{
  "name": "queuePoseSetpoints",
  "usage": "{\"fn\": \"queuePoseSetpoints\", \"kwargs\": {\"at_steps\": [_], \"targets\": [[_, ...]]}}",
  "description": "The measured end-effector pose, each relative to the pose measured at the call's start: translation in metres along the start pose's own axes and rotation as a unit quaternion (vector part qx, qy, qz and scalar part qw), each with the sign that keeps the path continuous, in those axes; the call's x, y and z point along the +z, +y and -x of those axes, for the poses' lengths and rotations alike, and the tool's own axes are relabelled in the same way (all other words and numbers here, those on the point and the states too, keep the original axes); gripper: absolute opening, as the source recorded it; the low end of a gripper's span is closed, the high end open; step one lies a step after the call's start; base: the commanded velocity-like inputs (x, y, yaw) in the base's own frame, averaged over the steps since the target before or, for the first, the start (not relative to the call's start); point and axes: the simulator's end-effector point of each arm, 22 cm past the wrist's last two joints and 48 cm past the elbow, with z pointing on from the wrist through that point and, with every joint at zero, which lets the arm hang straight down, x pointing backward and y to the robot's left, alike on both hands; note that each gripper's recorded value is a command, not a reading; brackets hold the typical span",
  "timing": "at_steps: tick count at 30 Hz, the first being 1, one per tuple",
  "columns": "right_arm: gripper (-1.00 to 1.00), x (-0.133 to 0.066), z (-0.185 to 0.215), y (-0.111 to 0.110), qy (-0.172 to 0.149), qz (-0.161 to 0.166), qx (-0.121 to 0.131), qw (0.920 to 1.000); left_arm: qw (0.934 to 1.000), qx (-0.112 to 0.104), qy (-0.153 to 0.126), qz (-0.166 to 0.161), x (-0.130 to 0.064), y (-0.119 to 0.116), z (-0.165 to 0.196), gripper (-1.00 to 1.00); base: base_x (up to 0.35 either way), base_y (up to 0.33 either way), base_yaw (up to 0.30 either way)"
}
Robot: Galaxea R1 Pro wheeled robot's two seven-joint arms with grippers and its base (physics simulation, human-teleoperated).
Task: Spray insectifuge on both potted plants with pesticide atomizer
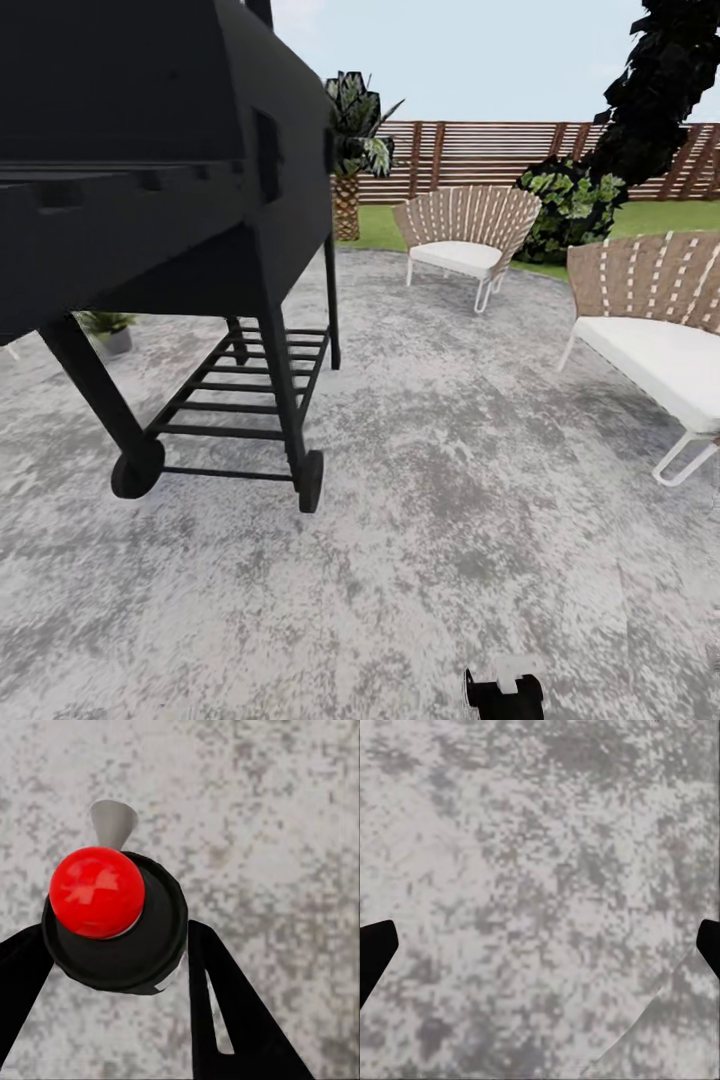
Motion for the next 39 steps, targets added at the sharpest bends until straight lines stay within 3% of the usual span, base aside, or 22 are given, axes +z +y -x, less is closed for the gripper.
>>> {"fn": "queuePoseSetpoints", "kwargs": {"at_steps": [31, 39], "targets": [[1.0, 0.0013, -0.0081, 0.0011, 0.008, 0.001, -0.001, 1.0, 1.0, 0.0, 0.009, 0.001, 0.0011, 0.0011, -0.0079, -1.0, 0.287, -0.152, -0.294], [1.0, 0.0008, -0.0088, 0.009, 0.009, 0.008, -0.002, 0.9999, 0.9999, 0.0, 0.01, 0.002, 0.0012, 0.0028, -0.009, -1.0, 0.326, -0.023, -0.072]]}}
